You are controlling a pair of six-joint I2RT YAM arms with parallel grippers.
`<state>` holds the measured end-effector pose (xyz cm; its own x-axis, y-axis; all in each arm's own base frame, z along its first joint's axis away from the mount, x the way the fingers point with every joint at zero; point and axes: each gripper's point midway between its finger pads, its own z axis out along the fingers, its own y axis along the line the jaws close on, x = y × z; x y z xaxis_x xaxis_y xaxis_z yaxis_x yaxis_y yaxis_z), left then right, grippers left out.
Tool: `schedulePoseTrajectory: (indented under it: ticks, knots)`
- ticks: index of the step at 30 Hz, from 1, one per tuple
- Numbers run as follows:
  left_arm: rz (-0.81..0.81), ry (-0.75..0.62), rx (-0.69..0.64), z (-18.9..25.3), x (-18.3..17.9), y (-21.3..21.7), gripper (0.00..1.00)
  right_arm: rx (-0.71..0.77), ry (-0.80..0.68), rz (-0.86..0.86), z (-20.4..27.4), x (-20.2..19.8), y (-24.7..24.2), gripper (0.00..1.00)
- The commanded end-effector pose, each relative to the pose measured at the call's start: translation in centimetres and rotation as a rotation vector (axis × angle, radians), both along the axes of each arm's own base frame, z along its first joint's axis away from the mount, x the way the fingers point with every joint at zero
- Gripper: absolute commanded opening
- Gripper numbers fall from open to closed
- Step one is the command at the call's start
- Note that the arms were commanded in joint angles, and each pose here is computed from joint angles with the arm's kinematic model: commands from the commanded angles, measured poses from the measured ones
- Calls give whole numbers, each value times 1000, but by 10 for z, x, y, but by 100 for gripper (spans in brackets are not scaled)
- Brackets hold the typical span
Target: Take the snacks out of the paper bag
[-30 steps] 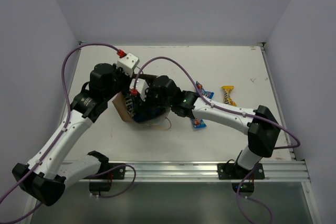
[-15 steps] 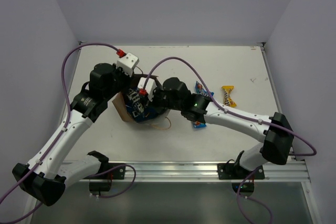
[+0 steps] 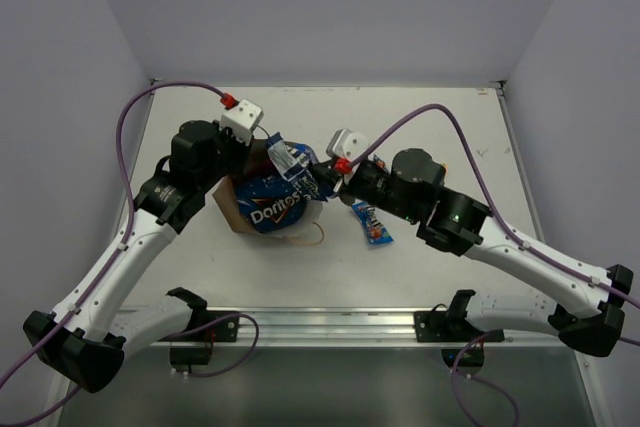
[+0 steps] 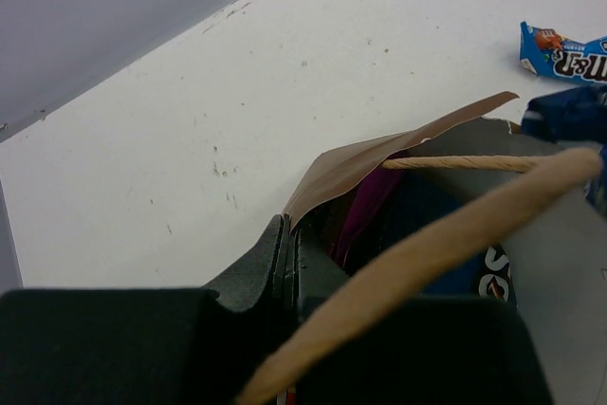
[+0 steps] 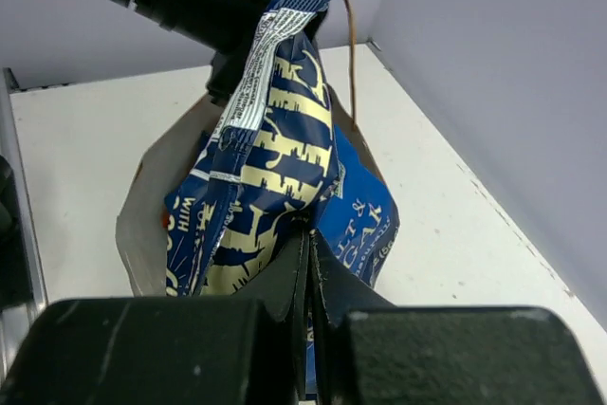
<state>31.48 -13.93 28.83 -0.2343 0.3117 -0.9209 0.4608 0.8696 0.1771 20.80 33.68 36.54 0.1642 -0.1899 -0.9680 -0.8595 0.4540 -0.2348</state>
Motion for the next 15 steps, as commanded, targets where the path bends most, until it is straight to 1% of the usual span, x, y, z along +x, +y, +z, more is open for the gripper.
schedulePoseTrajectory:
  ticks: [1, 5, 6, 8, 9, 11, 12, 13, 14, 15]
  knots:
    - [29, -136, -46, 44, 5, 4, 0, 24, -19, -129, 6, 12, -27, 0]
    - [31, -134, -41, 42, 6, 5, 0, 28, -25, -305, 5, 43, -64, 0]
    - [28, -134, -41, 42, 5, 4, 0, 37, -5, -383, 2, 63, -83, 0]
    - [25, -130, -41, 40, 5, 4, 0, 39, 16, -474, -5, 86, -105, 0]
    - [24, -130, -41, 40, 5, 3, 0, 28, 22, -560, -11, 108, -127, 0]
    - [14, -130, -44, 40, 5, 2, 0, -16, 47, -654, -32, 139, -143, 0]
    - [12, -129, -44, 39, 5, 1, 0, -28, 52, -713, -38, 158, -162, 0]
    - [9, -127, -44, 37, 4, 1, 0, -32, 49, -739, -43, 171, -167, 0]
    - [3, -126, -46, 37, 4, 0, 0, -74, 74, -764, -65, 189, -169, 0]
    - [2, -126, -48, 37, 3, 0, 0, -101, 70, -814, -75, 204, -183, 0]
